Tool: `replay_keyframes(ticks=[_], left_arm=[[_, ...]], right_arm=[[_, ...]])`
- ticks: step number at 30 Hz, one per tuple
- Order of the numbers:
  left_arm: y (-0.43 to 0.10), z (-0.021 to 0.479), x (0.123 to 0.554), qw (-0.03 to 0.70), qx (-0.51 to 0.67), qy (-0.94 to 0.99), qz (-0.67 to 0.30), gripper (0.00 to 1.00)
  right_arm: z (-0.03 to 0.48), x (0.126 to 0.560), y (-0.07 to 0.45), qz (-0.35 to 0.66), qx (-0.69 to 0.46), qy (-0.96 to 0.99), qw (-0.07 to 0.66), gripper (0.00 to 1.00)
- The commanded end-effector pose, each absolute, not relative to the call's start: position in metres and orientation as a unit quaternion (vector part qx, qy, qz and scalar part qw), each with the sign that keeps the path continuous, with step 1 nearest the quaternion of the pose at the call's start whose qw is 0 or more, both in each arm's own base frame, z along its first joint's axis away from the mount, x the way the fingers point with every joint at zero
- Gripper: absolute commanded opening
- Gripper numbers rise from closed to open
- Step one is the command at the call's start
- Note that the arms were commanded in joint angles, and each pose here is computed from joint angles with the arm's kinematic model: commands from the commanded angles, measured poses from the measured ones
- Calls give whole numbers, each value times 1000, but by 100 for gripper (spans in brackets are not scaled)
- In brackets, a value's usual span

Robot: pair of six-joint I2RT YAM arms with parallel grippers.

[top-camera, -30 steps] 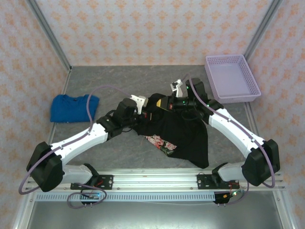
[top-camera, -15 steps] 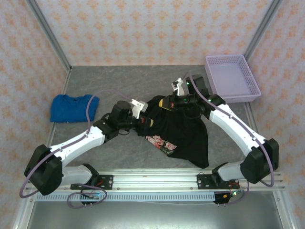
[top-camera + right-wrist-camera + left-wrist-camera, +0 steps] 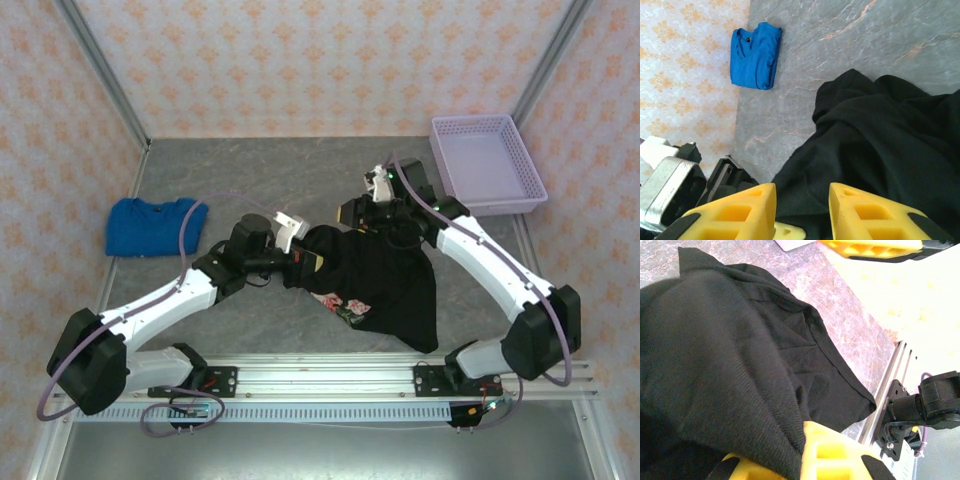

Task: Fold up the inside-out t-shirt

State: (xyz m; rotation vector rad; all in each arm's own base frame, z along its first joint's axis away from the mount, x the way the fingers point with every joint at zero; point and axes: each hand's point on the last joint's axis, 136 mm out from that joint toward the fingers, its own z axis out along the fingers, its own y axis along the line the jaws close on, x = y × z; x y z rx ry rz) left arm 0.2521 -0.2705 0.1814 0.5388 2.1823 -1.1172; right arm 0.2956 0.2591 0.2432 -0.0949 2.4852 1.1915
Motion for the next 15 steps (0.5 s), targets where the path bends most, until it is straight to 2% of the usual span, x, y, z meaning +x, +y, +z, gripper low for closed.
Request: replay_keyframes(ticks=[1,7,12,15], left_arm=[[-266,192,257,331,192,819,-426,0],[-264,190,257,334,195,821,-418,0],[-261,190,255,343,207,819,-411,0],[-260,190,255,349,212,818,-406,0]], right_arm=[[247,282,247,406,-62,883,227,38],[231,264,262,449,-75,870,192,42],[198,260,260,338,-109,909,218,43],[179,272,255,286,-85,927,227,42]])
